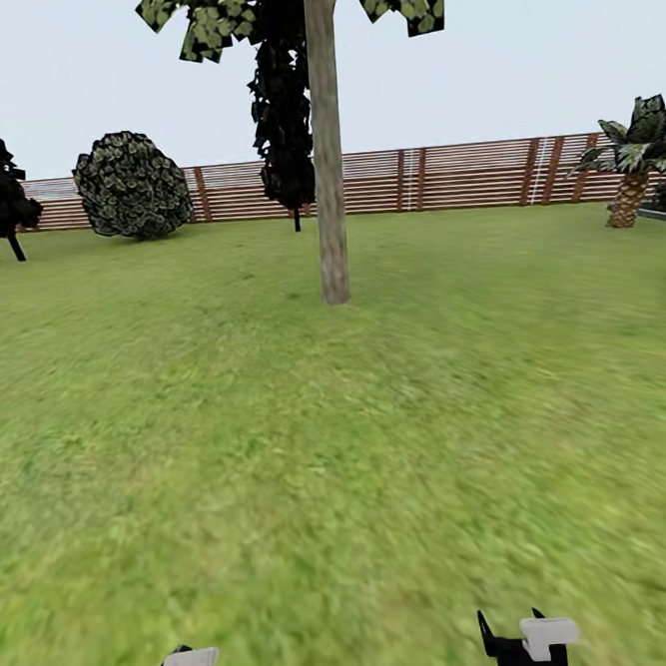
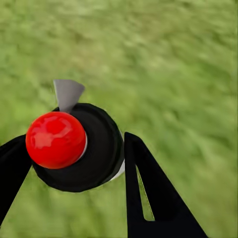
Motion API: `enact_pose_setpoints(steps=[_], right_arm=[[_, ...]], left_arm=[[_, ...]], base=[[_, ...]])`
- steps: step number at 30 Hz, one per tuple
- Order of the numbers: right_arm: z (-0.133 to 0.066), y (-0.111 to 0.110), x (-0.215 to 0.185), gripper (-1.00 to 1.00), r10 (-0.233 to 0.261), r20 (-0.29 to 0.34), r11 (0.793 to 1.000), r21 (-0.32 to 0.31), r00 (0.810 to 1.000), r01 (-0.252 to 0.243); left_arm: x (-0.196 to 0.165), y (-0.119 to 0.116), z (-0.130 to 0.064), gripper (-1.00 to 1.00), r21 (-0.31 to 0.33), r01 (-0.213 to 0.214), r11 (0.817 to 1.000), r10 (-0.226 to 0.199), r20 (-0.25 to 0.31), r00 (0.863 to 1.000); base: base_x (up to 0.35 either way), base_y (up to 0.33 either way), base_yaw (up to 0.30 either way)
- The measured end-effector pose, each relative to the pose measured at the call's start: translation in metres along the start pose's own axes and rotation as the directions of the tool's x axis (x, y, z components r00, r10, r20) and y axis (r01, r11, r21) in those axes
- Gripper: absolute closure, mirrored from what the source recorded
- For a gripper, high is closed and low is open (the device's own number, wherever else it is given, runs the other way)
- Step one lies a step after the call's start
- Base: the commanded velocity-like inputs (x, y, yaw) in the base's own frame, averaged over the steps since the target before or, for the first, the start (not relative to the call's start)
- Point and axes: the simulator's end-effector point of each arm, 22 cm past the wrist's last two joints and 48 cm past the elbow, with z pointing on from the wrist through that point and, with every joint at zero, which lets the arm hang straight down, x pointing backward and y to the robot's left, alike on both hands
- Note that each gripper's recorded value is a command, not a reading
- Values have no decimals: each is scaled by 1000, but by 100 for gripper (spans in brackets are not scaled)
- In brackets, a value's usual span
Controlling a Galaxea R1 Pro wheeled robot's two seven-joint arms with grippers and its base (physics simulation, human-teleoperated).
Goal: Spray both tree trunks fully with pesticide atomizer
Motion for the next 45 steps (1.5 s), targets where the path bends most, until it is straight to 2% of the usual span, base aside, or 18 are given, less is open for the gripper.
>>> enact_pose_setpoints(steps=[45], right_arm=[[-2,0,27,-100,-4,-59,1000,-1,998,4]], left_arm=[[29,0,1,100,1,-8,1000,8,-59,998]], base=[[340,0,0]])
